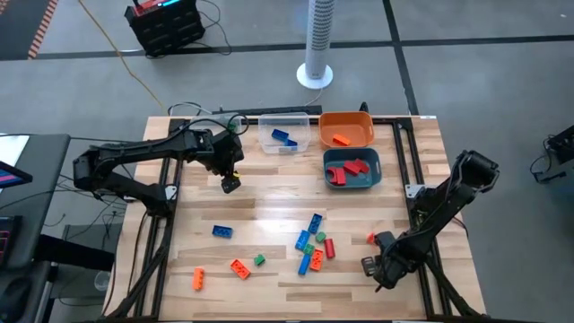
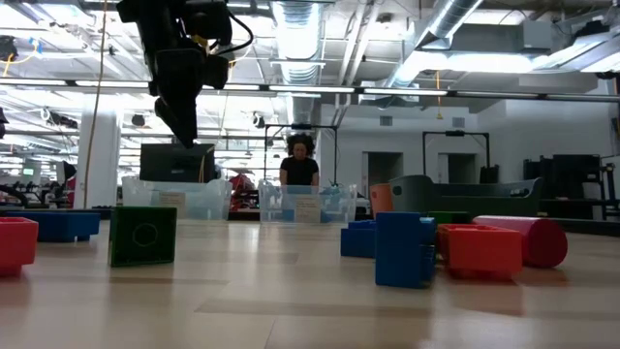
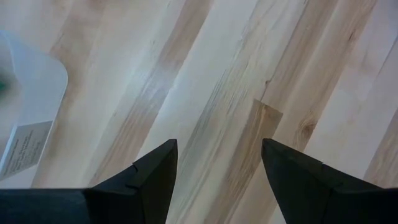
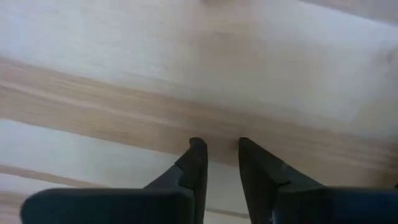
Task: Sort blocks
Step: Put the orange game piece into the orange bin
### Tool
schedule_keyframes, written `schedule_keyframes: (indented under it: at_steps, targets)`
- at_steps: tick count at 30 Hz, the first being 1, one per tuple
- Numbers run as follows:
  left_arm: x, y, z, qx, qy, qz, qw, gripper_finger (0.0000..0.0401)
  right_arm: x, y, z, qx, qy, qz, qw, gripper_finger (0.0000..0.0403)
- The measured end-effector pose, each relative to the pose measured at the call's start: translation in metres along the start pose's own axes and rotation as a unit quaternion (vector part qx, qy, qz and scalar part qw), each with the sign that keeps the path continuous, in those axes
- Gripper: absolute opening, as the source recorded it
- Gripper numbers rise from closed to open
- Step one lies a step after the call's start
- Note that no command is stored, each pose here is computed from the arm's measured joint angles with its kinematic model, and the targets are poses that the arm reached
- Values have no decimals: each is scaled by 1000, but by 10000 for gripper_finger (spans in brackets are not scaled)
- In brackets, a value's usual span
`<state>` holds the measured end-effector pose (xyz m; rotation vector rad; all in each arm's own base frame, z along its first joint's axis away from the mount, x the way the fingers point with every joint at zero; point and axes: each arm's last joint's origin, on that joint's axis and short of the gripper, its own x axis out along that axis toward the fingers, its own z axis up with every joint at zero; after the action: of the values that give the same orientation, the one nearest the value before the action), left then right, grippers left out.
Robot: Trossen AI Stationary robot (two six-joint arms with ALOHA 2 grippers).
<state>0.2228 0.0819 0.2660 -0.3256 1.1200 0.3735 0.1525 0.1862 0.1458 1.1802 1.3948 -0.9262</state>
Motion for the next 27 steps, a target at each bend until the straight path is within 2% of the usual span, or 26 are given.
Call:
schedule_keyframes:
  at_steps: [4, 8, 10, 14, 21, 27]
  targets:
    - [0, 0, 0, 0, 0, 0, 1000, 228, -5, 0, 1, -23, -3, 13, 1000, 95]
    - [0, 0, -1, -13, 4, -3, 1000, 228, -30, -6, 6, -63, -32, 39, 997, 119]
    - [0, 0, -1, -25, 6, -2, 1000, 228, -46, -11, 14, -85, -56, 49, 994, 140]
    - [0, 0, -1, -31, 6, -3, 1000, 228, -64, -26, 43, -98, -91, 11, 991, 197]
    - [0, 0, -3, -27, 16, -2, 999, 228, -73, -24, 81, -229, -98, 15, 968, 302]
    - [0, 1, -7, -29, 36, 1, 999, 228, -65, -24, 102, -280, -90, -9, 956, 341]
